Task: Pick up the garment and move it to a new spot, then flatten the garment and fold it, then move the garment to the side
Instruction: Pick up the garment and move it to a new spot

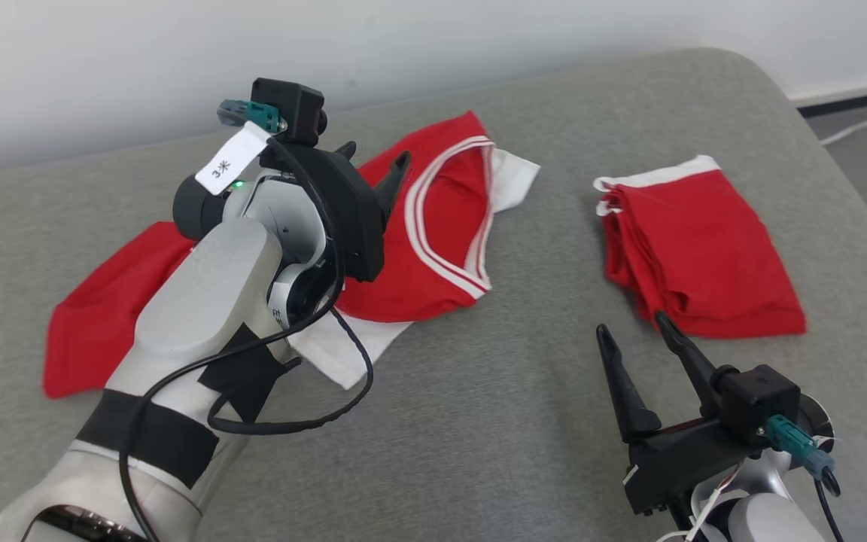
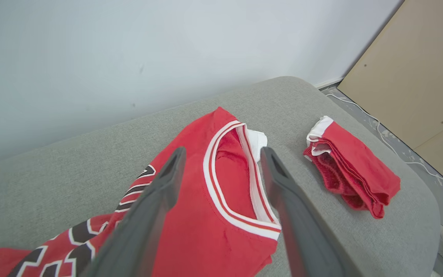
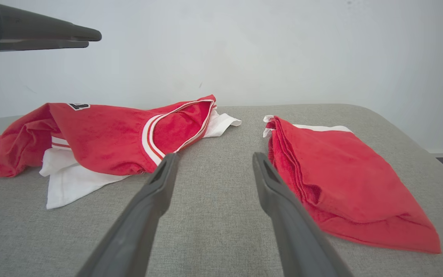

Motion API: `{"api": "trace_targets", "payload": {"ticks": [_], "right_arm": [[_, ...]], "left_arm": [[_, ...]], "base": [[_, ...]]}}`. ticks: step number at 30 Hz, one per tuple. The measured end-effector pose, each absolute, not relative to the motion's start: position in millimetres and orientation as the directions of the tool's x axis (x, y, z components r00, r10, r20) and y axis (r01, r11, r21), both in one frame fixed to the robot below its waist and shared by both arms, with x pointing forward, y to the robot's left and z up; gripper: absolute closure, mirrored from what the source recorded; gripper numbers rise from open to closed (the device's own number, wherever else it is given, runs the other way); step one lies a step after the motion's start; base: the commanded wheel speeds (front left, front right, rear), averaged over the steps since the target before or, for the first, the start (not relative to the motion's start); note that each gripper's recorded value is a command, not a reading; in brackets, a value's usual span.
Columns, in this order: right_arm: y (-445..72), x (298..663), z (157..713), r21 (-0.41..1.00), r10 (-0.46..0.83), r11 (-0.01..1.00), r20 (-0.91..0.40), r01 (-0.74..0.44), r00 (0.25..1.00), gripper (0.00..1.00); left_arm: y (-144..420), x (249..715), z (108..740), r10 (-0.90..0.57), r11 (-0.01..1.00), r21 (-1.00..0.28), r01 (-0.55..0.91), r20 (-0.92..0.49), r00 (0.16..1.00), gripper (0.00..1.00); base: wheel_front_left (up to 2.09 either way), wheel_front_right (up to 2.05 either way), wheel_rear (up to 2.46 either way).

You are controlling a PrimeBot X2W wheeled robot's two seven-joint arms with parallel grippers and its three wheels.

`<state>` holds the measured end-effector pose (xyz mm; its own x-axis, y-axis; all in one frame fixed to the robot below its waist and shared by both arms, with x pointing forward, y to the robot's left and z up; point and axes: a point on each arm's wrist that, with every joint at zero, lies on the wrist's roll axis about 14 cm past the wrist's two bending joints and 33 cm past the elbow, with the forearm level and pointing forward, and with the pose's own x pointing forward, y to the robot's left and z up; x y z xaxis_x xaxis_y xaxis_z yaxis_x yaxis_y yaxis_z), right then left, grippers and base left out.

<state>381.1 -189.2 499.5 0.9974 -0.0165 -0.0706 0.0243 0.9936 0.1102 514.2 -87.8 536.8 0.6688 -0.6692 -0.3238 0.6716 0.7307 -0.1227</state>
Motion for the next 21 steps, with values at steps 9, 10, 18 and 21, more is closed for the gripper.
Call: {"api": "trace_targets", "payload": {"ticks": [9,10,18,21], "right_arm": [[-169.0,392.4,504.6,0.116,0.053,0.992,-0.04,-0.048,0.998,0.0],[-167.9,393.1,505.3,0.113,0.059,0.992,-0.037,-0.054,0.998,0.0],[-147.6,383.1,499.1,0.124,0.117,0.986,-0.051,-0.11,0.992,0.0],[-137.7,377.8,502.0,0.126,0.145,0.982,-0.043,-0.139,0.988,0.0]], "left_arm": [[-42.1,518.0,563.1,-0.605,0.795,-0.124,0.593,-0.21,0.768,0.0],[-37.5,515.2,563.2,-0.601,0.799,-0.125,0.588,-0.202,0.773,0.0],[22.5,487.5,544.2,-0.514,0.858,-0.122,0.499,-0.175,0.84,0.0],[41.6,464.9,533.9,-0.492,0.87,-0.112,0.48,-0.164,0.855,0.0]], "base": [[0.0,0.0,0.0],[0.0,0.0,0.0],[0.0,0.0,0.0],[0.0,0.0,0.0]]}}
